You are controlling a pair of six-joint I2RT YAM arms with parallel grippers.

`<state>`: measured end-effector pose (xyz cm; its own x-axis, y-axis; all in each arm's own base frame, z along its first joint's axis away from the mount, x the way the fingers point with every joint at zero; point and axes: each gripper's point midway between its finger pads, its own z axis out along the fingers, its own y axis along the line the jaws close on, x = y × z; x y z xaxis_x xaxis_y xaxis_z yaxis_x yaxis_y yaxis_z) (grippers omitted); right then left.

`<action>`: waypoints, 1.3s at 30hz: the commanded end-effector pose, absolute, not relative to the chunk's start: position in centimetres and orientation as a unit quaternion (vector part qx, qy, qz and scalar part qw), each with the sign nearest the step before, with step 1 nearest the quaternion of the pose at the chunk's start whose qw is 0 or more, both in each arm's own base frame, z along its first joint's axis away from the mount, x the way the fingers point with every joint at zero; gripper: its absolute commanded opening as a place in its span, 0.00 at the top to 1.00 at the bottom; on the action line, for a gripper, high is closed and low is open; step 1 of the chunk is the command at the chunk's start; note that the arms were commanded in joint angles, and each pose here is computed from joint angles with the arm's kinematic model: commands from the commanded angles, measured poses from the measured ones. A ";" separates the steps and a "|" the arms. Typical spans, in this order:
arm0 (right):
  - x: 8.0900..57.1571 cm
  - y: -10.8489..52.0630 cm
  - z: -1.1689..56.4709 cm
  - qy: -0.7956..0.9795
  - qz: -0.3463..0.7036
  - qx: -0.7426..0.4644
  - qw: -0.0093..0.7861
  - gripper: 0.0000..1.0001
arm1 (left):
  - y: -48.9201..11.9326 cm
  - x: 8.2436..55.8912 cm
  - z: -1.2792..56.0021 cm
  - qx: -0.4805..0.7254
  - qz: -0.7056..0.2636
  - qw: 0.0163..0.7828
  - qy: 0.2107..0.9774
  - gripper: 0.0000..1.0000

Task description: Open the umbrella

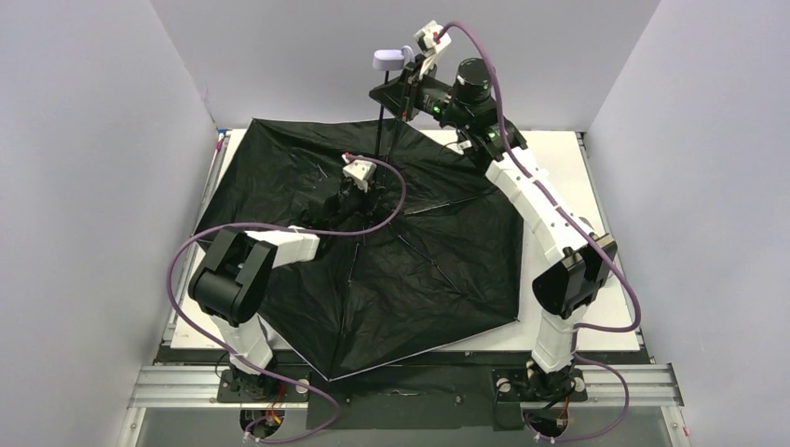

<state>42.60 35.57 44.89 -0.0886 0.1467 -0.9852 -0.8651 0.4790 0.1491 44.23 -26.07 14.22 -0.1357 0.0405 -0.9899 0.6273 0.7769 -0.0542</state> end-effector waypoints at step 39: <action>39.7 32.0 53.3 0.532 0.500 -0.248 0.637 1.00 | -22.0 38.0 -0.5 0.149 -0.161 0.485 0.847 0.79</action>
<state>42.15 33.94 42.95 -0.2246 0.2070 -0.9522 -0.8498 0.4365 0.2954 41.50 -25.71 10.31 -0.1704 -0.0207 -0.9852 0.5419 0.8330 -0.1113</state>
